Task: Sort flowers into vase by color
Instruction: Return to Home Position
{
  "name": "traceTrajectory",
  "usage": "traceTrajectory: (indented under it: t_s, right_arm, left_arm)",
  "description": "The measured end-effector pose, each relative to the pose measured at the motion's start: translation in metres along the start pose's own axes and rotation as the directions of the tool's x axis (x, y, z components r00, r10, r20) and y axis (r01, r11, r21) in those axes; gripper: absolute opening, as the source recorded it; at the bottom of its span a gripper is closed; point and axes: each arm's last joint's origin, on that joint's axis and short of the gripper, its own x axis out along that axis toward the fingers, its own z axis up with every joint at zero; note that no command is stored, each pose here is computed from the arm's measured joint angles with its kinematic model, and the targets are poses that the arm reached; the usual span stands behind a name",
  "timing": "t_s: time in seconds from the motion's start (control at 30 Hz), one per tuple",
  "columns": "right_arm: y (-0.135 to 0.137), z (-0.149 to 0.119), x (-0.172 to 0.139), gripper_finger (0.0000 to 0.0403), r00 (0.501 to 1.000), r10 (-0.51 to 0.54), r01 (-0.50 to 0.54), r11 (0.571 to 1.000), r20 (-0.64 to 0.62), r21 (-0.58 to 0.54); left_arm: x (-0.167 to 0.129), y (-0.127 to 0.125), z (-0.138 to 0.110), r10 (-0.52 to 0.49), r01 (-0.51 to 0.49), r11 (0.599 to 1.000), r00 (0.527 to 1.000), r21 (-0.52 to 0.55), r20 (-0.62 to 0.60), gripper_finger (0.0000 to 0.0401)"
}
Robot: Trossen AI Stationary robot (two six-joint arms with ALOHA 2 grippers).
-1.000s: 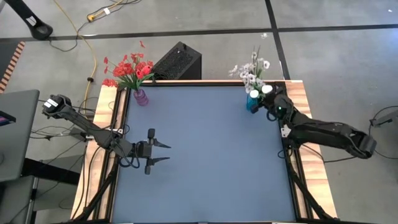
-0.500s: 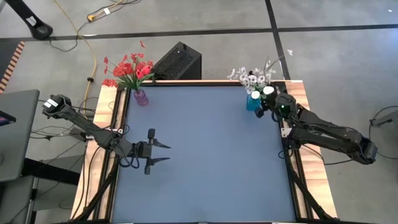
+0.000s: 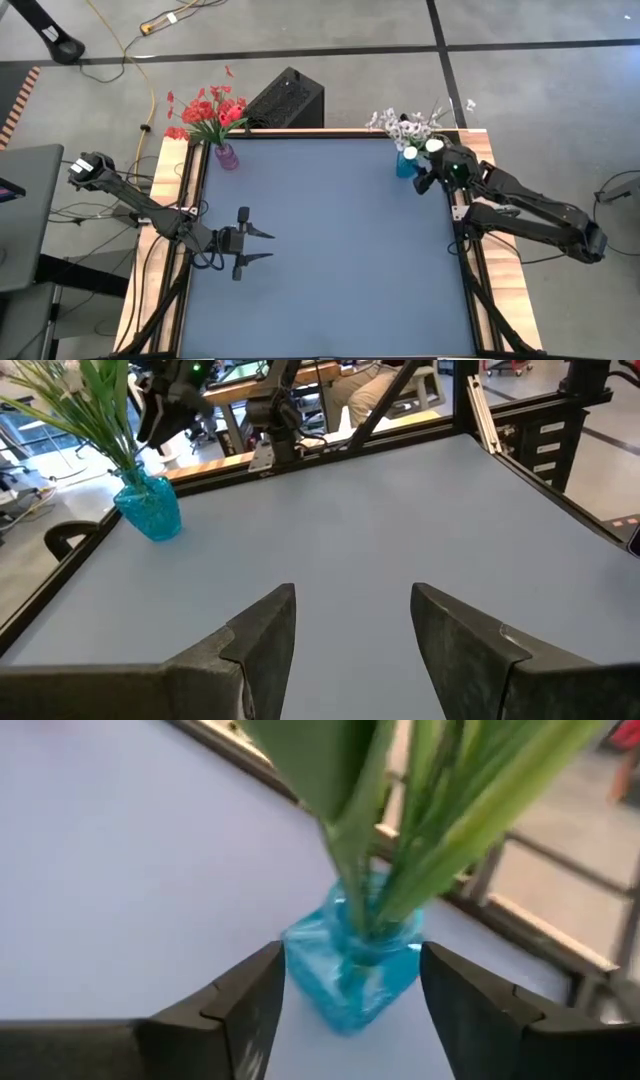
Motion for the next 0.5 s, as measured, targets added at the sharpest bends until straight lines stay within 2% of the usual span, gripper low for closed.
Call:
traceTrajectory:
  t_s: [0.23, 0.3, 0.4, 0.5]
  right_arm:
    - [0.007, 0.003, -0.004, 0.026, 0.989, 0.147, -0.147, 0.989, -0.017, -0.001]
    - [0.011, 0.004, -0.006, 0.026, 0.973, 0.229, -0.229, 0.973, -0.015, -0.027]
    - [0.018, 0.005, -0.008, 0.026, 0.924, 0.382, -0.382, 0.921, -0.013, -0.076]
    - [0.026, 0.006, -0.012, 0.026, 0.838, 0.546, -0.543, 0.83, -0.011, -0.125]
  left_arm:
    - [0.0, 0.0, 0.0, 0.0, 0.0, 1.0, 1.0, -0.007, 0.0, 0.019]
    - [0.0, 0.0, 0.0, 0.0, 0.0, 1.0, 1.0, -0.008, 0.0, 0.019]
    - [0.0, 0.0, 0.0, 0.0, 0.0, 1.0, 1.0, -0.009, 0.0, 0.019]
    - [0.0, 0.0, 0.0, 0.0, 0.0, 1.0, 1.0, -0.009, 0.0, 0.019]
